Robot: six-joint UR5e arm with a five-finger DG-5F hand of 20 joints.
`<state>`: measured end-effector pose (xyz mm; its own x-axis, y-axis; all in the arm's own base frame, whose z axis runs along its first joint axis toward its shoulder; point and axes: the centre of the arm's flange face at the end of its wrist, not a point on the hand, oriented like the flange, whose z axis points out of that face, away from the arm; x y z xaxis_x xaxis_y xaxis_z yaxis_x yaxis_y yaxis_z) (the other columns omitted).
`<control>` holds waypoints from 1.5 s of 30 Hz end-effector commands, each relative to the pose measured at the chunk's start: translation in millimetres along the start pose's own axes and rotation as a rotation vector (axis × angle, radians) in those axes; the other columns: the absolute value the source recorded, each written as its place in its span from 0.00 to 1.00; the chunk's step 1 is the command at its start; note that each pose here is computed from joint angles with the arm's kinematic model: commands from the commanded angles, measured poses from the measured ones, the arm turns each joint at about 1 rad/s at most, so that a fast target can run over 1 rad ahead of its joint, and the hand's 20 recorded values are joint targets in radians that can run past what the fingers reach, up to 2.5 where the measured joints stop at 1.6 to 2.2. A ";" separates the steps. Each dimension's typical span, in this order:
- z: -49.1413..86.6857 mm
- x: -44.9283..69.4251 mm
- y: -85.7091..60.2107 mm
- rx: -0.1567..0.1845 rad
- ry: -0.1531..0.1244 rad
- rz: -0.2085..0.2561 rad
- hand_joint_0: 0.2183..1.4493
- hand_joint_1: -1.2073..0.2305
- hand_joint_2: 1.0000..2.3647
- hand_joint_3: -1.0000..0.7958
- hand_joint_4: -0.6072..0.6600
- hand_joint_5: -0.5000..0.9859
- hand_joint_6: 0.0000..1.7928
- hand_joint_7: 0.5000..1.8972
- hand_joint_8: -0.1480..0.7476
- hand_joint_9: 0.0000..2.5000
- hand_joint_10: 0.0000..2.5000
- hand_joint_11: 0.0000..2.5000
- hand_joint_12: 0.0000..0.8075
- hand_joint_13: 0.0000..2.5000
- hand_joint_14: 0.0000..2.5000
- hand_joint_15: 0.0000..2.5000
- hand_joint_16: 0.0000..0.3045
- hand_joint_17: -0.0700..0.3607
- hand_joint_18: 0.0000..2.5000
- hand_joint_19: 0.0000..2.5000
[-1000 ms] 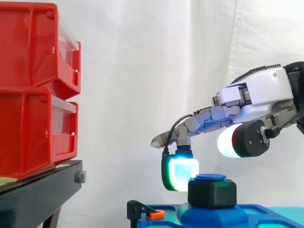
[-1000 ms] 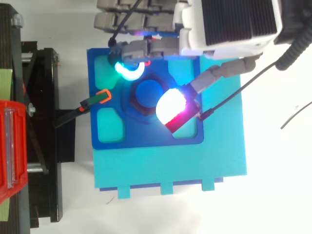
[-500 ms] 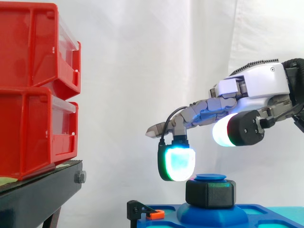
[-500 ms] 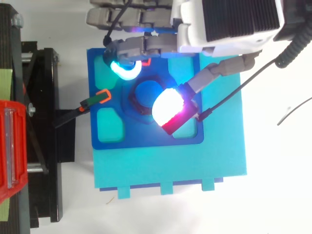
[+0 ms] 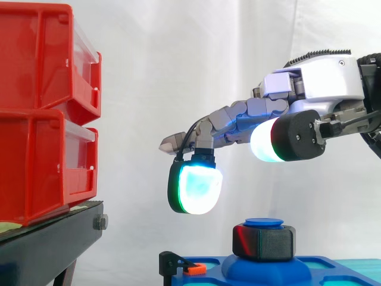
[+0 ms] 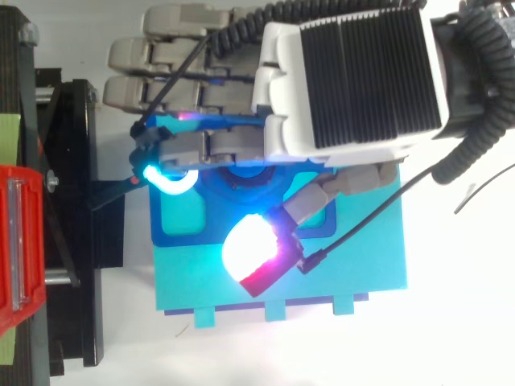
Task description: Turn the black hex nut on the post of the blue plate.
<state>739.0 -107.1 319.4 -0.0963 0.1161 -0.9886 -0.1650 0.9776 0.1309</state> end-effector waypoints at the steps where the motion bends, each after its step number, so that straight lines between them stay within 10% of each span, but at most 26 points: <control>1: 2.3 0.9 8.2 0.005 0.005 0.000 0.19 0.71 0.00 0.28 0.61 0.20 0.28 0.31 0.38 0.03 0.00 0.00 0.42 0.03 0.00 0.01 0.18 0.46 0.00 0.02; 13: -3.7 7.8 7.2 0.023 0.065 0.003 0.19 0.69 0.00 0.28 0.61 0.20 0.28 0.29 0.39 0.04 0.00 0.00 0.43 0.04 0.00 0.01 0.19 0.46 0.00 0.01; 45: -28.6 6.3 -43.6 0.037 0.097 -0.044 0.20 0.69 0.00 0.28 0.61 0.22 0.28 0.45 0.39 0.05 0.00 0.00 0.43 0.04 0.00 0.01 0.18 0.45 0.00 0.01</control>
<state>719.0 -147.8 309.8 -0.1861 0.0606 -0.9807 -0.1350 0.9871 0.0866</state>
